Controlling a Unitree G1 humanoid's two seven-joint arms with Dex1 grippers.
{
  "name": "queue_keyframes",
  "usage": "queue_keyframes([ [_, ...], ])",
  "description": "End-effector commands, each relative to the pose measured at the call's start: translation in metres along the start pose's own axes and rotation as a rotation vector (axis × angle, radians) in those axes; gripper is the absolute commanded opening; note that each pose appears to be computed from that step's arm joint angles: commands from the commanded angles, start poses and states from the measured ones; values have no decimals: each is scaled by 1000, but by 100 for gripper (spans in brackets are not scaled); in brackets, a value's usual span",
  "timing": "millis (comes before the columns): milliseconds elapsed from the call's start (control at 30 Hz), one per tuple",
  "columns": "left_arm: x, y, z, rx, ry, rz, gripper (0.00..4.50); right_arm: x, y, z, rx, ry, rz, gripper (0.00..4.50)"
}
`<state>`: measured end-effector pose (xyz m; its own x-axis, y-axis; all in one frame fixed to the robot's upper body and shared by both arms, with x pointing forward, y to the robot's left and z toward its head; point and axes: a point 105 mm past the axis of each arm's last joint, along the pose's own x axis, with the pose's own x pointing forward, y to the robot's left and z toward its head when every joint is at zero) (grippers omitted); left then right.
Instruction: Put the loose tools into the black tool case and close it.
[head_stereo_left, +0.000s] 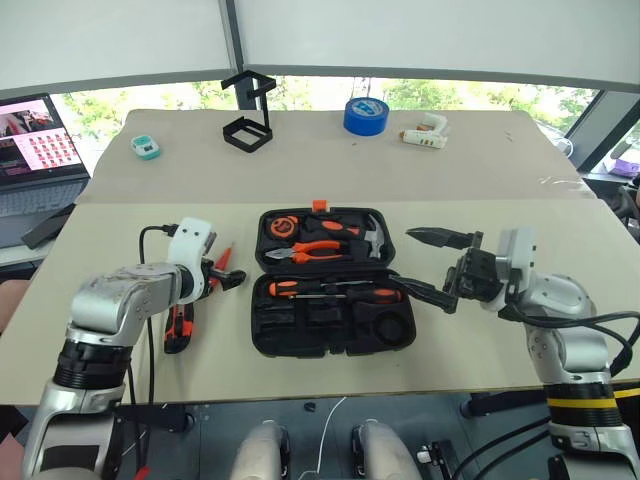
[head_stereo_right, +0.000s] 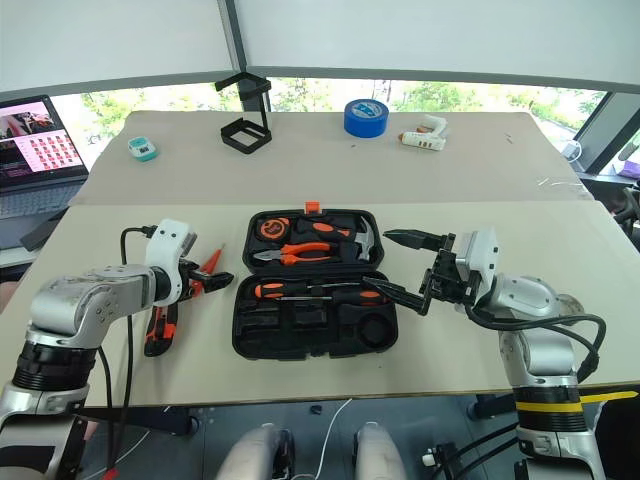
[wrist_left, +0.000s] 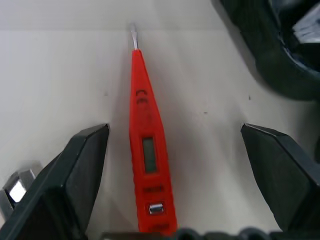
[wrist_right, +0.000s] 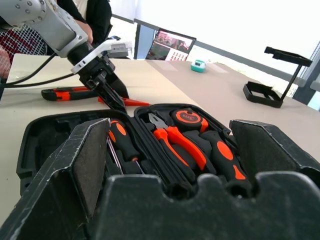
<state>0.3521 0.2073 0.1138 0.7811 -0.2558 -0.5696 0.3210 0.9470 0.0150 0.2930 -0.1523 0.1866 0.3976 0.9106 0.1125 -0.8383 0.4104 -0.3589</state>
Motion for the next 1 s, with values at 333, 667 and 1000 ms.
queue_keyframes([
  [333, 1, 2, 3, -34, -43, -31, 44, -11, 2, 11, -53, 22, -24, 450],
  [667, -62, -65, 48, 628, -382, -610, 44, -43, 17, 26, -9, 135, 29, 450],
  [1000, -33, -121, 13, 975, -74, -793, 44, -43, 30, 20, -11, 202, 77, 450],
])
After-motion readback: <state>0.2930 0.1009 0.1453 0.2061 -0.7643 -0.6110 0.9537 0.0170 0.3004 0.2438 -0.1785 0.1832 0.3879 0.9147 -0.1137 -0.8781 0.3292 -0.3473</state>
